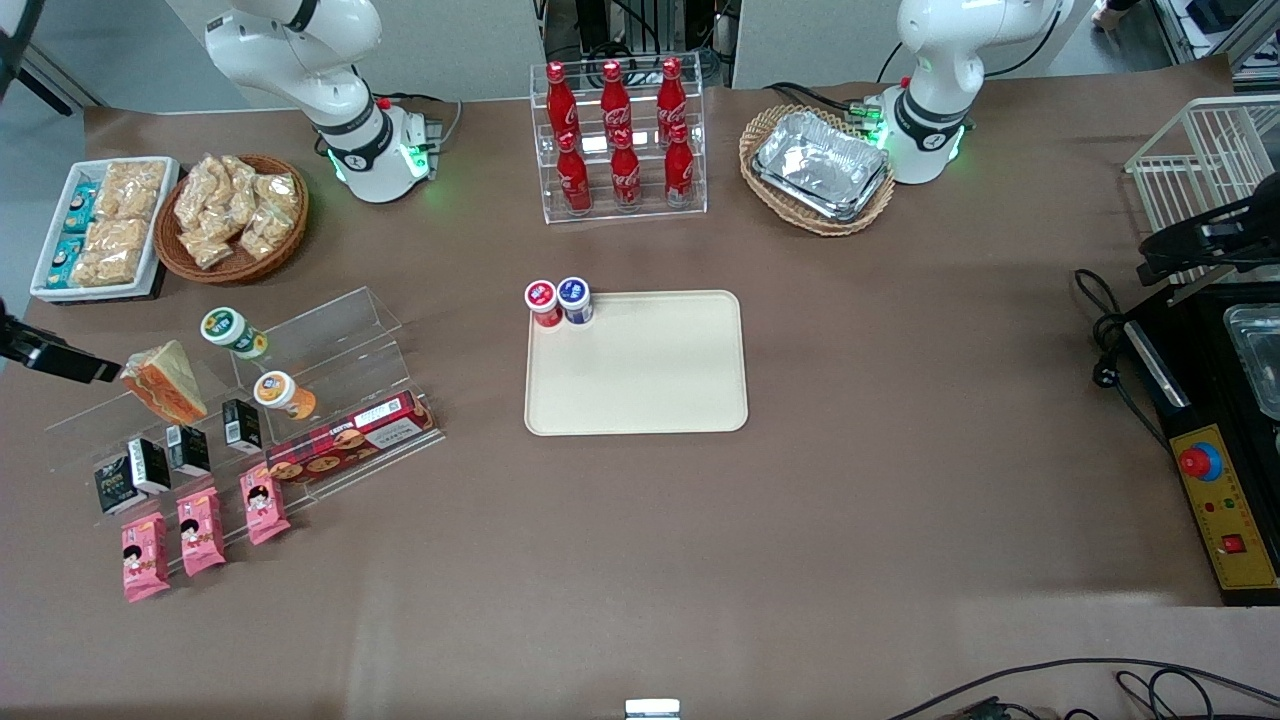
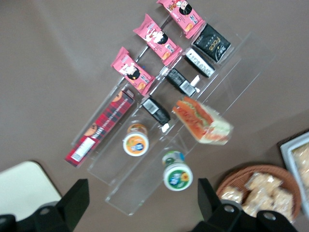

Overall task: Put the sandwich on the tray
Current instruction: 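Move the right gripper toward the wrapped sandwich on the acrylic rack, then lower the right gripper over the sandwich and close on it, then lift the sandwich off the rack and carry it over the cream tray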

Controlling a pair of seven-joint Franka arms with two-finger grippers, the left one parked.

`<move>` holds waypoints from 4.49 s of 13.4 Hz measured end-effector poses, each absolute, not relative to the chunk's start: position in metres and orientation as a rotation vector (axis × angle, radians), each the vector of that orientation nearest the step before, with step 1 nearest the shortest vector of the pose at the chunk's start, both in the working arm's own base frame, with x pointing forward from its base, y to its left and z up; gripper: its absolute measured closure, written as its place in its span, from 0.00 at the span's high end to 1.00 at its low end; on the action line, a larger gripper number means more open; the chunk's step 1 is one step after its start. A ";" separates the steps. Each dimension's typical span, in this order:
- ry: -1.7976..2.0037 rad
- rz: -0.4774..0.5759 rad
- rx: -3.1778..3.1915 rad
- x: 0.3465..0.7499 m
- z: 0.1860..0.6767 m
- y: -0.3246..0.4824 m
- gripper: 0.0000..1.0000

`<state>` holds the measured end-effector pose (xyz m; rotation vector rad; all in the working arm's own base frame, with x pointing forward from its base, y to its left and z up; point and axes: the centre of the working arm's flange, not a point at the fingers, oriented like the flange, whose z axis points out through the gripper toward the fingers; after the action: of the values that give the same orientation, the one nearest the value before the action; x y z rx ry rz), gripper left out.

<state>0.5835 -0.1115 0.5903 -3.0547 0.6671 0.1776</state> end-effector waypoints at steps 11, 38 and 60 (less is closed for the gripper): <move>0.123 0.199 -3.083 0.548 0.551 -0.179 1.00; -0.536 0.097 -3.122 0.516 0.374 -0.171 1.00; -0.870 0.105 -3.044 0.559 0.491 -0.126 0.37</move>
<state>0.5592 -0.1264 0.4915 -3.0445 -0.8700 0.1046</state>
